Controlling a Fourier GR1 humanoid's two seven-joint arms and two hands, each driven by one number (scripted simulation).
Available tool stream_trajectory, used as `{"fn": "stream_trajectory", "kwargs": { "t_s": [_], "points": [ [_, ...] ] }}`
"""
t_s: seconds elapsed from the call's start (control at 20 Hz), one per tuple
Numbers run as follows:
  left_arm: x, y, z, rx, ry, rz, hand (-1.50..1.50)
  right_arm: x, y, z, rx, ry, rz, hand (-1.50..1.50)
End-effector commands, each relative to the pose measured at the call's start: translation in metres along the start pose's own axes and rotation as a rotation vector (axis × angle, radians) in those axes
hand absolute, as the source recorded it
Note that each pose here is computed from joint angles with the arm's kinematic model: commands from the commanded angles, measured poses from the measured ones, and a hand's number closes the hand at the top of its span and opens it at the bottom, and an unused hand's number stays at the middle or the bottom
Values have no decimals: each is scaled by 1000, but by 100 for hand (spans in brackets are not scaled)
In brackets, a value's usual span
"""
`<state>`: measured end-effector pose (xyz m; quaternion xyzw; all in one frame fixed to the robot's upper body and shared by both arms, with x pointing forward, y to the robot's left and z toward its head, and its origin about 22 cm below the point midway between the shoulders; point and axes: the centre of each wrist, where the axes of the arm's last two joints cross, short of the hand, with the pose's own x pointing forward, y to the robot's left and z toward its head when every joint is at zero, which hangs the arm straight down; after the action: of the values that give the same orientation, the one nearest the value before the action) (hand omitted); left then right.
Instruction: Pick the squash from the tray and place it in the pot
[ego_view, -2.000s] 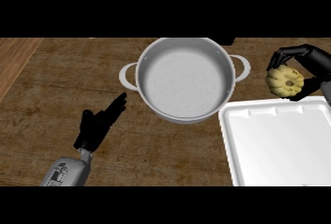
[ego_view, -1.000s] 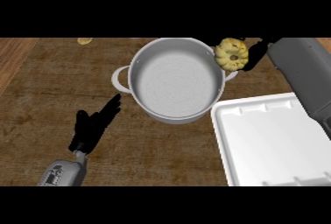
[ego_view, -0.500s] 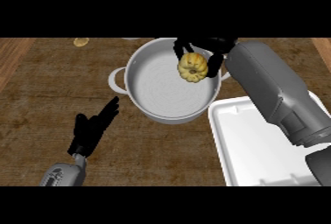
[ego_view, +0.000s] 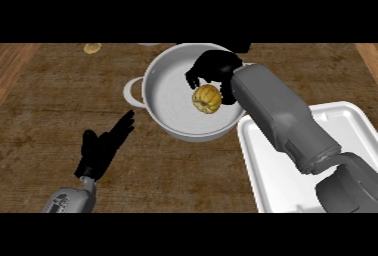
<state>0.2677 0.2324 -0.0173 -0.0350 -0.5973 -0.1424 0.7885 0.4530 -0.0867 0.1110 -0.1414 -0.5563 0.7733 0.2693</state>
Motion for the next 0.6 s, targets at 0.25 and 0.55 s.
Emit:
{"fn": "stream_trajectory", "kwargs": {
  "t_s": [0.25, 0.55],
  "points": [
    [-10, 3, 0, 1, 0, 13, 0, 25, 26, -24, -40, -123, -296, -150],
    [-8, 15, 9, 20, -3, 1, 0, 22, 4, -20, -299, -273, -735, -150]
  ]
}}
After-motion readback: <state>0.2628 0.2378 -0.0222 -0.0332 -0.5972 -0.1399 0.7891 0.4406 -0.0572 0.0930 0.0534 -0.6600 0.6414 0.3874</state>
